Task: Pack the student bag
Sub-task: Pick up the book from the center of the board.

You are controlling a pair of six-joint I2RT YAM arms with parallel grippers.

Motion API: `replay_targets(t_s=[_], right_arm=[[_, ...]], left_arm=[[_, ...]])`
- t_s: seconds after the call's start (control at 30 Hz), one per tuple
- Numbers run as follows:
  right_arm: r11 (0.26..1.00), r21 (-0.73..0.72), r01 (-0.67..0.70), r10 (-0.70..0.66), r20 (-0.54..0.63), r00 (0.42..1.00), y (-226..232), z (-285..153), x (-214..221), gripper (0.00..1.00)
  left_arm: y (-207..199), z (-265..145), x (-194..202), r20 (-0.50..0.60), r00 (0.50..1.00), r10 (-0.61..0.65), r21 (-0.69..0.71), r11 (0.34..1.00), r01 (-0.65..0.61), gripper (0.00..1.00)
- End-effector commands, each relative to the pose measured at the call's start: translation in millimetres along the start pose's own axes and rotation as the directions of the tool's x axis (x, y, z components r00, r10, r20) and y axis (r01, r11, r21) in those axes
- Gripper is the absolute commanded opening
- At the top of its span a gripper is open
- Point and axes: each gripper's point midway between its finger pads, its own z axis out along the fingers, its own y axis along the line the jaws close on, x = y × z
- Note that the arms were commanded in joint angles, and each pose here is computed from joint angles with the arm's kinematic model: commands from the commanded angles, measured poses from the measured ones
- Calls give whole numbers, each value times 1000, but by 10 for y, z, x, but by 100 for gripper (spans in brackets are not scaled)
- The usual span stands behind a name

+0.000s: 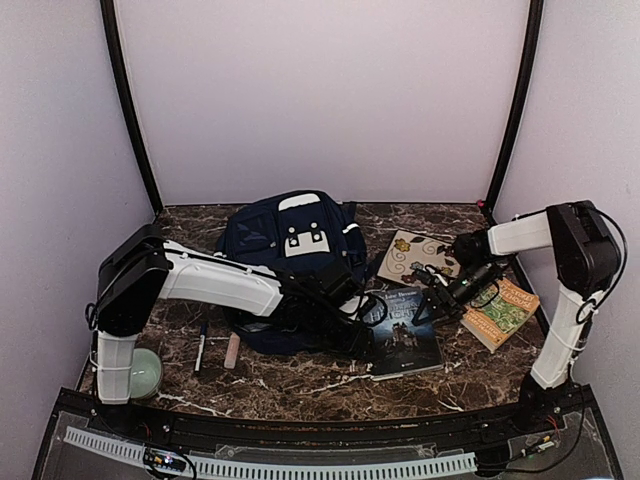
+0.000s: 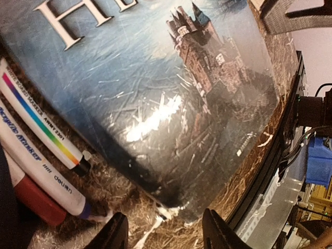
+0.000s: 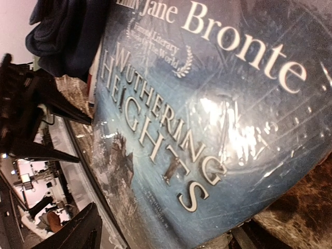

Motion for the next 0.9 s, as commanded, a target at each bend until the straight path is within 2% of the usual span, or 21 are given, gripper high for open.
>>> replay_targets(t_s=[0.0,0.1,0.33,0.47,0.63,0.7,0.87], right_arm=[[980,-199,-28,24,-25,999,247,41,51,79],[959,-284,10,-6,17,1000,455,-56,-6,77],[938,-337,87,-64,77,995,677,-188,-26,69],[946,-304,115,-86,108,990,705,-246,-80,63],[973,-200,114,-84,154,985,697,-302,-176,50],[983,-141,115,-92,160,983,666,-293,-173,48],[986,-136,100,-80,146,986,632,-249,-179,47]], left_arm=[[43,135,152,-77,997,3,18,1000,-1,49],[58,167,165,-84,996,3,20,1000,-2,46],[90,198,159,-78,997,25,13,1000,-24,46],[62,192,140,-73,997,34,23,999,-33,45],[-158,124,70,-24,996,90,112,990,-87,44],[-218,59,14,13,994,112,124,986,-113,44],[-308,4,-61,62,988,141,149,977,-149,44]])
